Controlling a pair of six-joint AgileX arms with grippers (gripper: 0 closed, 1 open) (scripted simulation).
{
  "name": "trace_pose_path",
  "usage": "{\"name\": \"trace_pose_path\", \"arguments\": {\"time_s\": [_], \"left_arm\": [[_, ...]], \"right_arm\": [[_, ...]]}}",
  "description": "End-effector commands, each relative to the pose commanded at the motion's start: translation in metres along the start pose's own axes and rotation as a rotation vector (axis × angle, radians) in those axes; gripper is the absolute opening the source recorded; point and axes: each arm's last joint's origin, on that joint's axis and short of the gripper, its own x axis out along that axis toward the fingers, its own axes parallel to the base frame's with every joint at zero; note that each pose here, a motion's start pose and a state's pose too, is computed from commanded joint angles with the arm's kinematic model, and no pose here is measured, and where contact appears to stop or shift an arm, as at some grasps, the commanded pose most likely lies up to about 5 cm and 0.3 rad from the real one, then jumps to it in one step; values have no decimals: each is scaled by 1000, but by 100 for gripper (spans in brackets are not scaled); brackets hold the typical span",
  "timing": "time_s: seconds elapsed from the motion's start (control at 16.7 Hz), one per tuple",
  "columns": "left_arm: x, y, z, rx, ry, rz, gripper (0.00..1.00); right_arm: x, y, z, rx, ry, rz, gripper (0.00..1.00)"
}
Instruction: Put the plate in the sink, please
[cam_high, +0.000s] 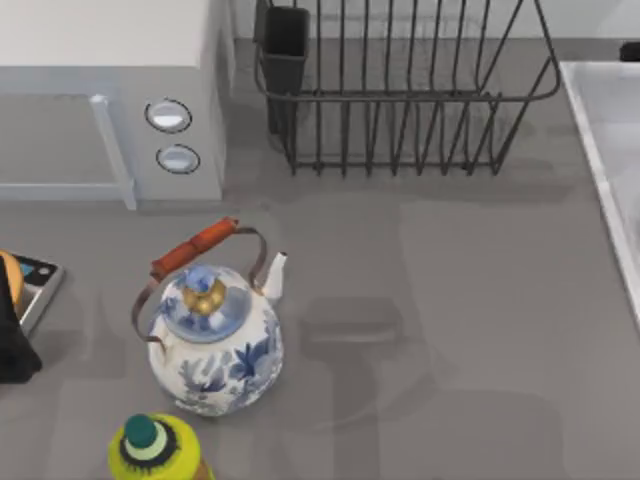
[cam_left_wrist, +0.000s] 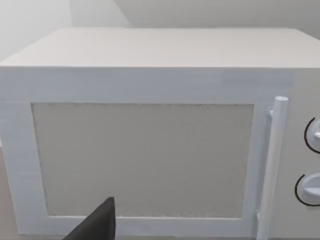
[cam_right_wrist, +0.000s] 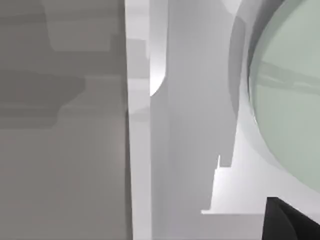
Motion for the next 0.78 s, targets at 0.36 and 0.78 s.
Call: {"name": "trace_pose_path", "arguments": {"time_s": [0.36, 0.78], "left_arm": [[0, 0, 0, 0, 0, 0, 100], [0, 0, 0, 0, 0, 0, 100]], "right_arm": [[5, -7, 2, 0, 5, 1, 8], [5, -7, 2, 0, 5, 1, 60]]}}
